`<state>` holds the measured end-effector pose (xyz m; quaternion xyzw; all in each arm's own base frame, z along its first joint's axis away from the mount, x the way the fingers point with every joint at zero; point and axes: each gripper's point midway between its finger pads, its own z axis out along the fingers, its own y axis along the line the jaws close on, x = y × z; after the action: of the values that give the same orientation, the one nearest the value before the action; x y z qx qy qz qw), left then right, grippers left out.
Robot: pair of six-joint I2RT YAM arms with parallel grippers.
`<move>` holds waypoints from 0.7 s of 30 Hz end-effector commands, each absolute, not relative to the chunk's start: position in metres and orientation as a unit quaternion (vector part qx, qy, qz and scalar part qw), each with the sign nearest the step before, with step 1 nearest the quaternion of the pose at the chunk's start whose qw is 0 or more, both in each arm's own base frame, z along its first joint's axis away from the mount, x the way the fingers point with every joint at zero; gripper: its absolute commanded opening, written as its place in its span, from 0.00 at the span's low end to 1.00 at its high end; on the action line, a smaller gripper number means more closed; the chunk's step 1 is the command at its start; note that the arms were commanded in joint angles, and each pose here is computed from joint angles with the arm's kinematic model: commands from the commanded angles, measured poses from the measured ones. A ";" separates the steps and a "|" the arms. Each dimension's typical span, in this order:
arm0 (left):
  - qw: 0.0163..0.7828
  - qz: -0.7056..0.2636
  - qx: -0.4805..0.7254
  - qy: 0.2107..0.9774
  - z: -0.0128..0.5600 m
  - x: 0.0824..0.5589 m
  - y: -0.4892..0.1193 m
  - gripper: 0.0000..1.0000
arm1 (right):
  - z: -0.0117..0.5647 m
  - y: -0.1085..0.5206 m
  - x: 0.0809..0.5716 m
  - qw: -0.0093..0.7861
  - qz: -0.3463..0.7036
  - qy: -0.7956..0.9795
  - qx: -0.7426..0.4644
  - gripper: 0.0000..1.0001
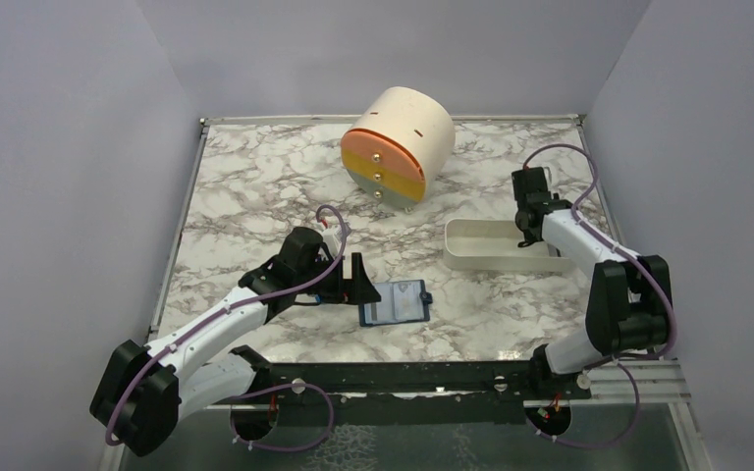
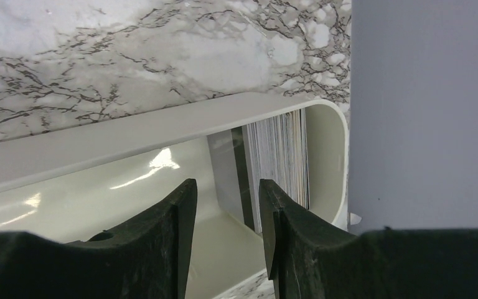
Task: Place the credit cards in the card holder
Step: Pick up the credit card from the storage box.
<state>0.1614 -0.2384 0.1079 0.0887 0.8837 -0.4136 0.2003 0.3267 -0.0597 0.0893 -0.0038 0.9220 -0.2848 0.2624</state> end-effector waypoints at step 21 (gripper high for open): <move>0.196 -0.448 0.121 0.864 0.120 0.155 -0.249 0.85 | 0.093 -0.097 0.334 0.252 -0.344 0.904 0.005 0.34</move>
<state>0.1567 -0.2436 0.1081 0.1036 0.8780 -0.4288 0.1857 0.3256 -0.0872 0.0702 -0.0106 0.9239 -0.3161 0.2153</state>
